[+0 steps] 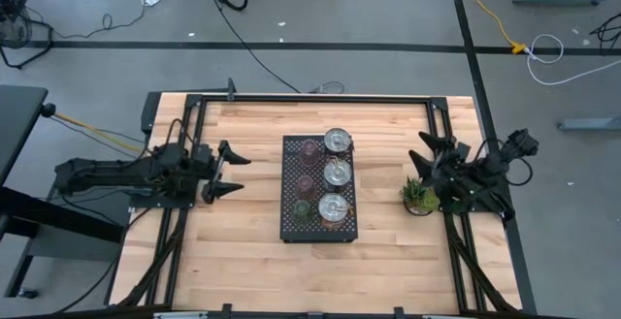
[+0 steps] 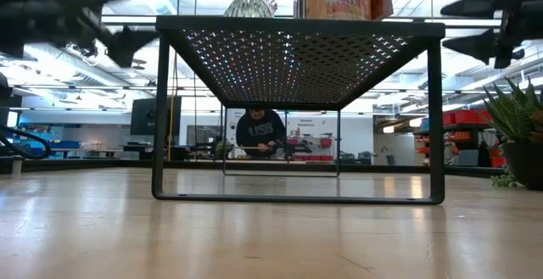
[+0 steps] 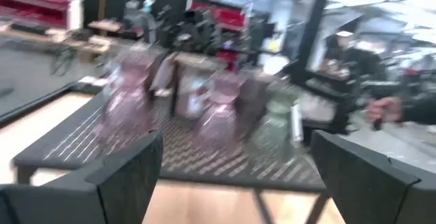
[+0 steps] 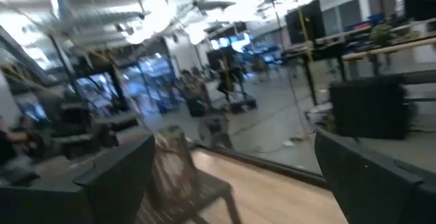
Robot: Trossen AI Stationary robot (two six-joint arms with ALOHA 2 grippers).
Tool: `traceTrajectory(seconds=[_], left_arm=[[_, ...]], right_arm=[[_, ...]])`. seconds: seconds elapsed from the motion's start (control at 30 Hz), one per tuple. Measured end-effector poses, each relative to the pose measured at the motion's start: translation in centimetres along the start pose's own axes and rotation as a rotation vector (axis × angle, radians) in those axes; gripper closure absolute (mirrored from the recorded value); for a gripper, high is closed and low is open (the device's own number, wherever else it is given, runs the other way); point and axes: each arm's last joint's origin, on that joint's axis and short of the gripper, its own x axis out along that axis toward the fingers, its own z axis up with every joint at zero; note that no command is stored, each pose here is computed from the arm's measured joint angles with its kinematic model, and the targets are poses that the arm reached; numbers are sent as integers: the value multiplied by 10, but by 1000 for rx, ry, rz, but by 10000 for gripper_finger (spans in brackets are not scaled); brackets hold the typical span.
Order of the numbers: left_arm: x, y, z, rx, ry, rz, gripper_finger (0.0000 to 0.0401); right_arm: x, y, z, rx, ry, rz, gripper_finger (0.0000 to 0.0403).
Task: Pick & Place candle stick holders
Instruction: Return to Home Position
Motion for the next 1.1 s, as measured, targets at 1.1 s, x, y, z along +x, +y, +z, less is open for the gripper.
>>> traceTrajectory(seconds=[1.1], left_arm=[[-3, 10, -35, -69, 101, 120, 27]], right_arm=[[-1, 2, -14, -88, 73, -5, 3]])
